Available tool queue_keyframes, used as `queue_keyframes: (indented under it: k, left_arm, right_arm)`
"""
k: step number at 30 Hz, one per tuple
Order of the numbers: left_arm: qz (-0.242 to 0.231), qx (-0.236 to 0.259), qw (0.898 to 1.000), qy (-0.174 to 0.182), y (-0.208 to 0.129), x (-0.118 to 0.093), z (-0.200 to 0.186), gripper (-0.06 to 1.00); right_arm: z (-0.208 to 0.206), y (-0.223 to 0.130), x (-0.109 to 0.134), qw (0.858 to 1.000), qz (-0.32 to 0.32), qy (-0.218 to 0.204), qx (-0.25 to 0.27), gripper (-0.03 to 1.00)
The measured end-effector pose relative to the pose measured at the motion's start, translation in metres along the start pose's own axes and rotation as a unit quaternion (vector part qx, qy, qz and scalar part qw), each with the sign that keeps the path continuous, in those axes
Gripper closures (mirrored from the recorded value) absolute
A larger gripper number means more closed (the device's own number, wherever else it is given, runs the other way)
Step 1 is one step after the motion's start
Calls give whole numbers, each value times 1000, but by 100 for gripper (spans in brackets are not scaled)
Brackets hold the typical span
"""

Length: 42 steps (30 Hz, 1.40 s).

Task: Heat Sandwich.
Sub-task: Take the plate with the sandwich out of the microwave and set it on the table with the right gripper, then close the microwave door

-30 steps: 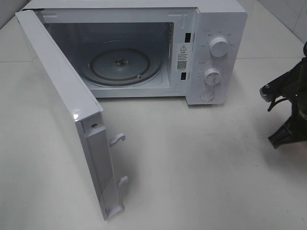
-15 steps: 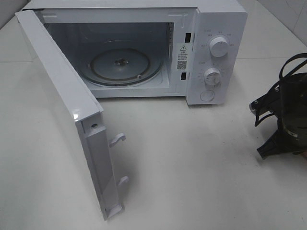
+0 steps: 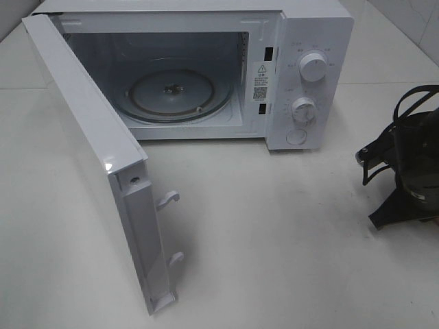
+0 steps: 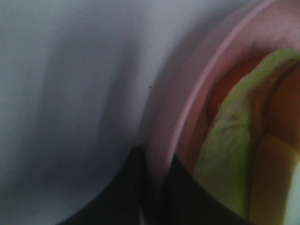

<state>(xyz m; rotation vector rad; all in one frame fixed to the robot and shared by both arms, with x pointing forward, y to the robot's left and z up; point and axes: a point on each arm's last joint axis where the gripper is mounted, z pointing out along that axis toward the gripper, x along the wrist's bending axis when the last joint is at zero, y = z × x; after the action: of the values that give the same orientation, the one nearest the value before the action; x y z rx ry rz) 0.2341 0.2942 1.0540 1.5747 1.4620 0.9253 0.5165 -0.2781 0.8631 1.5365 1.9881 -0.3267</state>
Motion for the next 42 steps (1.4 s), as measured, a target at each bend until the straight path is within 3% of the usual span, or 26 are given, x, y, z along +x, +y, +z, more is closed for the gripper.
queue_keyframes:
  k: [7,10,12,13,19,35,42]
  left_arm:
    - [0,0,1000,0,0,0,0,-3]
    - [0,0,1000,0,0,0,0,-3]
    - [0,0,1000,0,0,0,0,-3]
    - [0,0,1000,0,0,0,0,-3]
    - [0,0,1000,0,0,0,0,-3]
    - [0,0,1000,0,0,0,0,-3]
    - [0,0,1000,0,0,0,0,-3]
  right_arm:
    - [0,0,0,1000,1,-2,3,81]
    - [-1,0,-1,1000,-1,-5,4,66]
    - [-2,0,-2,1000,2,-3,5,63]
    - [-6,0,-4,1000,15,3,4,55]
    - [-22,0,-12,999,29,20,1,40]
    - [-87,-12,-42,992,65,108,-27,22]
    - [-121,-24,-58,983,90,146,-63,21]
